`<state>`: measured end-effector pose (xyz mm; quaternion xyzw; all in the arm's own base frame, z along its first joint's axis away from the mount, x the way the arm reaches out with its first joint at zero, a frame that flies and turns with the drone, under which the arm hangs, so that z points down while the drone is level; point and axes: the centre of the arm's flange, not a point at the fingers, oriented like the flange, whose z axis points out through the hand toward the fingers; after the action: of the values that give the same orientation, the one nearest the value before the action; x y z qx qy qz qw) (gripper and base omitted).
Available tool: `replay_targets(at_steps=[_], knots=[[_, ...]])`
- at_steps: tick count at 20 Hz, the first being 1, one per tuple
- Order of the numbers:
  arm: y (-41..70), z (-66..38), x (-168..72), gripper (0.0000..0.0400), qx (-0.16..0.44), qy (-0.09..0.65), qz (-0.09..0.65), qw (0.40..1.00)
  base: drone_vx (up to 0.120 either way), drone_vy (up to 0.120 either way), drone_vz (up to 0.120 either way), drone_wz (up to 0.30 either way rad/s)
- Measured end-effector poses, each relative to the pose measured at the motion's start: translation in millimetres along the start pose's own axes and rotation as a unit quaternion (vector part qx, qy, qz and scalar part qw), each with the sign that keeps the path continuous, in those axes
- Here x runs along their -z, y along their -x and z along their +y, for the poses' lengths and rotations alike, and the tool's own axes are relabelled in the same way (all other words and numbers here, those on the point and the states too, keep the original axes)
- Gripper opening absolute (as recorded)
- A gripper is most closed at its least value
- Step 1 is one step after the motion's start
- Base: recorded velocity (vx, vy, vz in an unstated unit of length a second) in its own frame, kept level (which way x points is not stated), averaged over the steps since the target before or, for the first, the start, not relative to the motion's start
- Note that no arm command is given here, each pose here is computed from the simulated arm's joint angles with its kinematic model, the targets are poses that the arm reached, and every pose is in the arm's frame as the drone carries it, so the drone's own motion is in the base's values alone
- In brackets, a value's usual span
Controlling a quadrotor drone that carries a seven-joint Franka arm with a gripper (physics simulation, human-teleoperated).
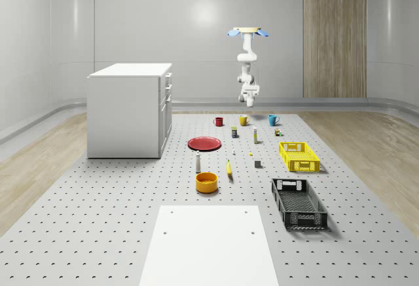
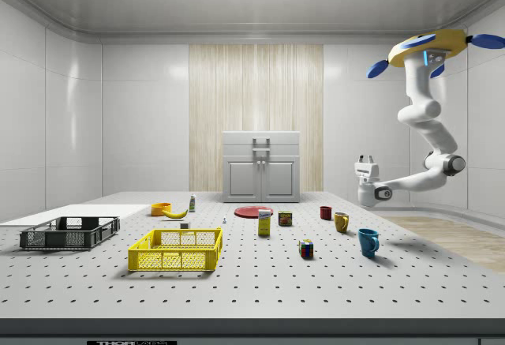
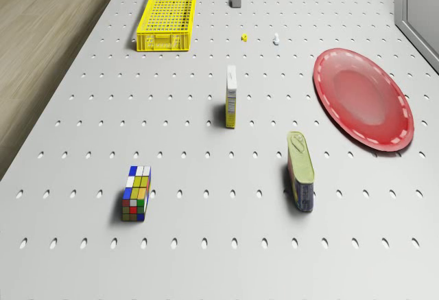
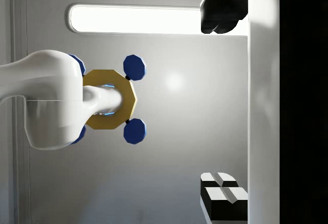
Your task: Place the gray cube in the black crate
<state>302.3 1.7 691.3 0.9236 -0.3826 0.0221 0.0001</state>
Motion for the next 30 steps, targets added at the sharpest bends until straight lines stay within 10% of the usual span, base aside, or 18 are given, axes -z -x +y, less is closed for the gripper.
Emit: replay_targets(at_steps=[13, 21, 25, 30], knots=[[10.3, -8.9, -1.0, 0.04, 0.001, 0.045, 0.052, 0.998, 0.12, 0.0, 0.0, 0.0], [38.7, -36.4, -15.7, 0.04, 0.004, 0.192, 0.202, 0.96, 0.12, 0.0, 0.0, 0.0], [62.4, -59.3, -50.9, 0.04, 0.007, 0.35, 0.36, 0.865, 0.12, 0.0, 0.0, 0.0], [67.9, -64.0, -131.7, 0.04, 0.011, 0.571, 0.576, 0.585, 0.12, 0.0, 0.0, 0.0]])
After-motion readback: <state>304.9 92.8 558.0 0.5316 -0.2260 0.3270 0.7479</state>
